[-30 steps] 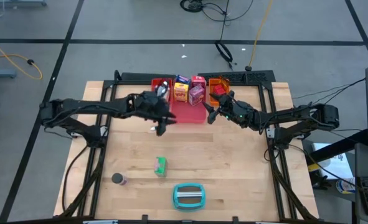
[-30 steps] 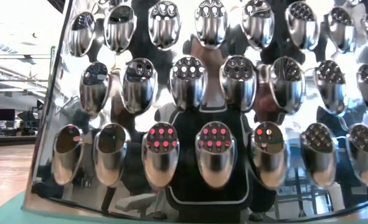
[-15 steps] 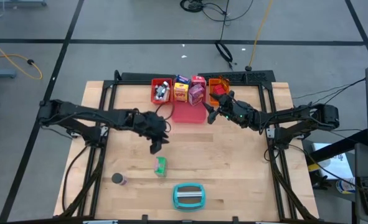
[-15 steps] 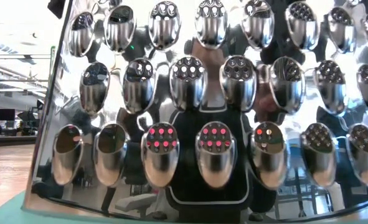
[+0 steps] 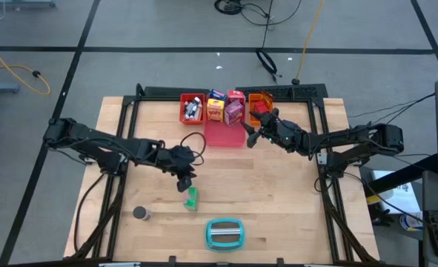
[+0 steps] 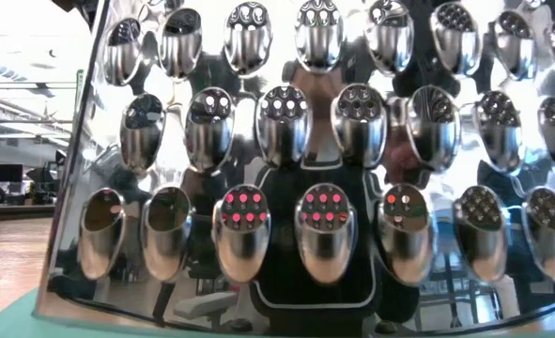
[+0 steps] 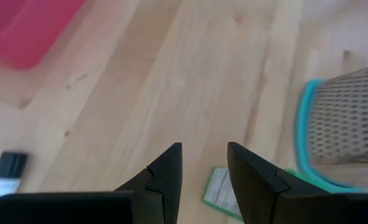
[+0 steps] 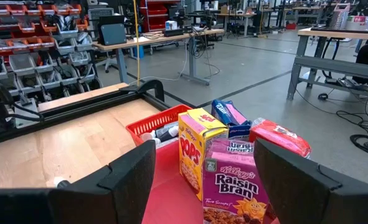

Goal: Pick & Place Kitchen Items
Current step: Put the green cereal box into the pink bin

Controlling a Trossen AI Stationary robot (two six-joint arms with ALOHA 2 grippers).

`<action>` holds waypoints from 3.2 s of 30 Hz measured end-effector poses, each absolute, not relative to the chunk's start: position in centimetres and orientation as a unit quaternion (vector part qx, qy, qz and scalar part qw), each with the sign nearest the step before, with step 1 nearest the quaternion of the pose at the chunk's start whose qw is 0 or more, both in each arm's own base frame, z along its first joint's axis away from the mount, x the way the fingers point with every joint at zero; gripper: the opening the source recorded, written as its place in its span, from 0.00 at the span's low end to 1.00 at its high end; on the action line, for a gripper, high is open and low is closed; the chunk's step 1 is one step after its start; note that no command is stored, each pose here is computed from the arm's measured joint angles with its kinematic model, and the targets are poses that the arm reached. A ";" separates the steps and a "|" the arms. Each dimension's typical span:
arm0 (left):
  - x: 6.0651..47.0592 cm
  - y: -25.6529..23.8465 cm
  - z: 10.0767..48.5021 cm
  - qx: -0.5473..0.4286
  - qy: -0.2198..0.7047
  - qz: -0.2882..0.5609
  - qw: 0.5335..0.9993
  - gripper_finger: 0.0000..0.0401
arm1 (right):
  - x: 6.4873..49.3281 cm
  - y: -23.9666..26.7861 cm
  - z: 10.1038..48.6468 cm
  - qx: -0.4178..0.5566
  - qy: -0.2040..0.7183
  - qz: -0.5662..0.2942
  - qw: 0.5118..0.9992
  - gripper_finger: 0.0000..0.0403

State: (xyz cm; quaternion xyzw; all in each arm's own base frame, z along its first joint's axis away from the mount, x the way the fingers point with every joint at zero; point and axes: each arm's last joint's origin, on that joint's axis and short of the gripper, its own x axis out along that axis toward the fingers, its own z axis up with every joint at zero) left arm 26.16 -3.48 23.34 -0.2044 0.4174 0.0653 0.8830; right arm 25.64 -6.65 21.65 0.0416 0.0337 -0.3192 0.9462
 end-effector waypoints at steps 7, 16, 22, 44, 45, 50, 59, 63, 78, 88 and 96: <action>25.8 -3.9 23.1 -0.219 0.434 0.086 0.870 0.32 | 25.6 -6.7 21.6 0.042 0.034 -0.319 0.946 0.65; 25.4 -4.9 23.1 -0.246 0.445 0.075 0.858 0.32 | 25.6 -6.6 21.6 0.041 0.038 -0.319 0.946 0.65; 24.6 -6.0 23.7 -0.240 0.448 0.041 0.860 0.32 | 25.6 -6.6 21.5 0.041 0.041 -0.319 0.946 0.65; 24.7 -7.5 23.1 -0.157 0.448 0.025 0.880 0.32 | 25.6 -6.7 21.5 0.046 0.040 -0.320 0.946 0.65; 24.7 -7.5 23.2 -0.153 0.446 0.022 0.882 0.32 | 25.6 -6.6 21.5 0.046 0.040 -0.320 0.946 0.65; 24.7 -7.6 23.4 -0.145 0.440 0.005 0.886 0.32 | 25.6 -6.6 21.5 0.046 0.040 -0.320 0.946 0.65; 25.0 -7.9 23.1 -0.139 0.447 -0.022 0.883 0.32 | 25.6 -6.6 21.5 0.046 0.040 -0.320 0.946 0.65; 25.1 -7.8 23.2 -0.143 0.446 -0.029 0.883 0.32 | 25.6 -6.7 21.5 0.046 0.041 -0.320 0.945 0.65; 25.2 -8.2 23.4 -0.158 0.441 -0.064 0.881 0.32 | 25.6 -6.6 21.4 0.045 0.043 -0.320 0.945 0.65; 25.5 -8.9 22.5 -0.151 0.453 -0.063 0.877 0.32 | 25.6 -6.6 21.4 0.046 0.043 -0.320 0.945 0.65; 26.3 -9.2 21.2 -0.145 0.474 -0.084 0.865 0.26 | 25.6 -6.6 21.4 0.046 0.044 -0.320 0.945 0.65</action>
